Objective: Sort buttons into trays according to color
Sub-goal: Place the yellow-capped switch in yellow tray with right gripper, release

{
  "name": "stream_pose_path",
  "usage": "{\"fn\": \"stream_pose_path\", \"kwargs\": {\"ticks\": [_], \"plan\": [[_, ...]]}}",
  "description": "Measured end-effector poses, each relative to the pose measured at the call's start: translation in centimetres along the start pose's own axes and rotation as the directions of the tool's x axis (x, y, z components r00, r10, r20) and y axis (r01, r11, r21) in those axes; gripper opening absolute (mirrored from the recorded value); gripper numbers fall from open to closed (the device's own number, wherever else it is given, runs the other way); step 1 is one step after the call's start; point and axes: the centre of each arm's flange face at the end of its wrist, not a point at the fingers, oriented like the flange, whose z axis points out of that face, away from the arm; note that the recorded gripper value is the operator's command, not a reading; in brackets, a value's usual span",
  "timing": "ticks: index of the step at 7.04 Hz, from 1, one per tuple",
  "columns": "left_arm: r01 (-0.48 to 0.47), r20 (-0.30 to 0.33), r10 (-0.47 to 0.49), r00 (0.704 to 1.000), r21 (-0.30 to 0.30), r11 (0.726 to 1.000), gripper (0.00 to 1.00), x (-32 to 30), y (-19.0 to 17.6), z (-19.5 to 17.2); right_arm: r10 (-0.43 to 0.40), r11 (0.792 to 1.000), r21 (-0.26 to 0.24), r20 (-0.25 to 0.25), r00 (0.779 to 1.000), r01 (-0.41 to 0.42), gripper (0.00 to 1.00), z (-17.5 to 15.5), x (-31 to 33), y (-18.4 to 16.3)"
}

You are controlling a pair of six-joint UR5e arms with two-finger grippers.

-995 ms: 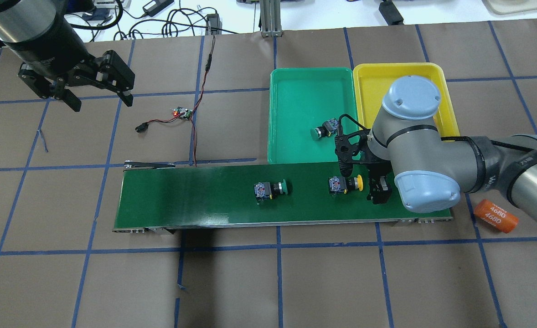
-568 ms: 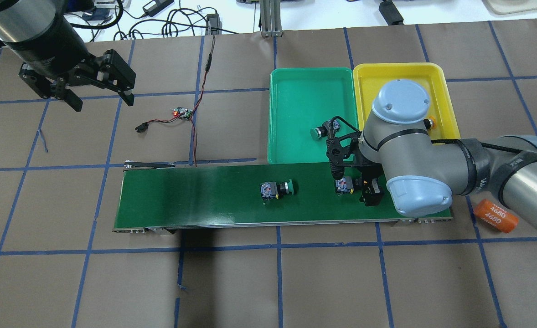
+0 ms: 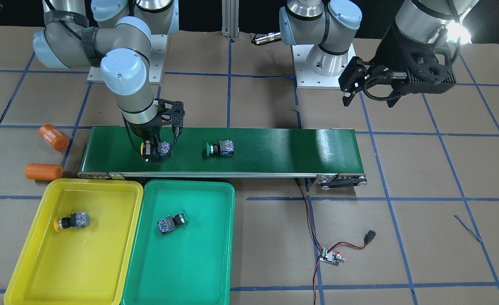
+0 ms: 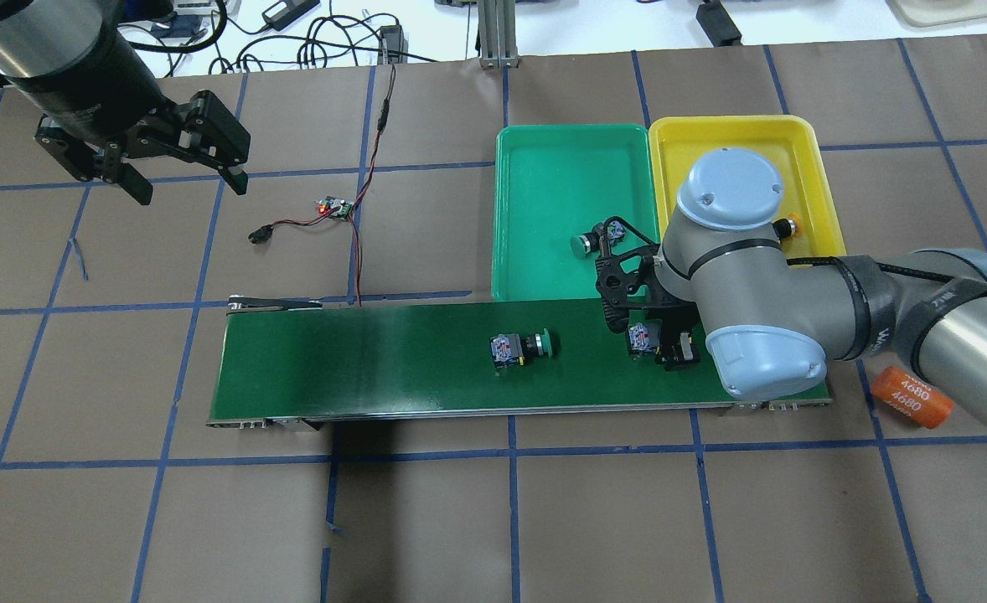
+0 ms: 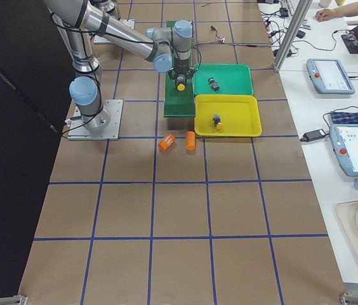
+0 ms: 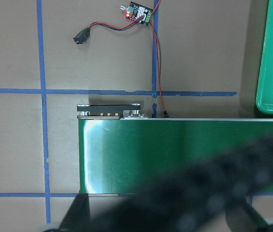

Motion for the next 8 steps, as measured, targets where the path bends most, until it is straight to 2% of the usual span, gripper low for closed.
{"fn": "stream_pose_path", "kwargs": {"ticks": [1,2,3,4,5,6,7,8], "plan": [[0.000,0.000,0.000,1.000,0.000,1.000,1.00,0.0,0.0,0.0,0.005,1.000,-0.001,-0.005,1.000,-0.005,0.18,-0.1,0.1,0.1],[0.000,0.000,0.000,1.000,0.000,1.000,1.00,0.0,0.0,0.0,0.012,1.000,-0.003,-0.033,0.999,-0.012,0.20,-0.8,0.8,0.5],[0.000,0.000,0.000,1.000,0.000,1.000,1.00,0.0,0.0,0.0,0.028,1.000,-0.004,-0.082,0.996,-0.028,0.23,-2.1,2.5,1.4],[0.000,0.000,0.000,1.000,0.000,1.000,1.00,0.0,0.0,0.0,0.052,0.999,-0.005,-0.116,0.992,-0.053,0.24,-3.0,5.2,3.5],[0.000,0.000,0.000,1.000,0.001,1.000,1.00,0.0,0.0,0.0,0.055,0.998,-0.007,-0.127,0.990,-0.056,0.30,-3.1,8.2,6.6],[-0.001,0.000,0.001,1.000,0.001,1.000,1.00,0.0,0.0,0.0,0.042,0.999,-0.009,-0.123,0.992,-0.043,0.40,-2.4,10.9,10.7],[0.000,0.000,0.000,1.000,0.001,1.000,1.00,0.0,0.0,0.0,0.038,0.999,-0.008,-0.110,0.993,-0.039,0.57,-1.3,12.5,14.5],[0.000,0.000,0.000,1.000,0.002,1.000,1.00,0.0,0.0,0.0,0.030,0.999,-0.007,-0.096,0.995,-0.031,1.00,-0.2,13.1,17.1]]}}
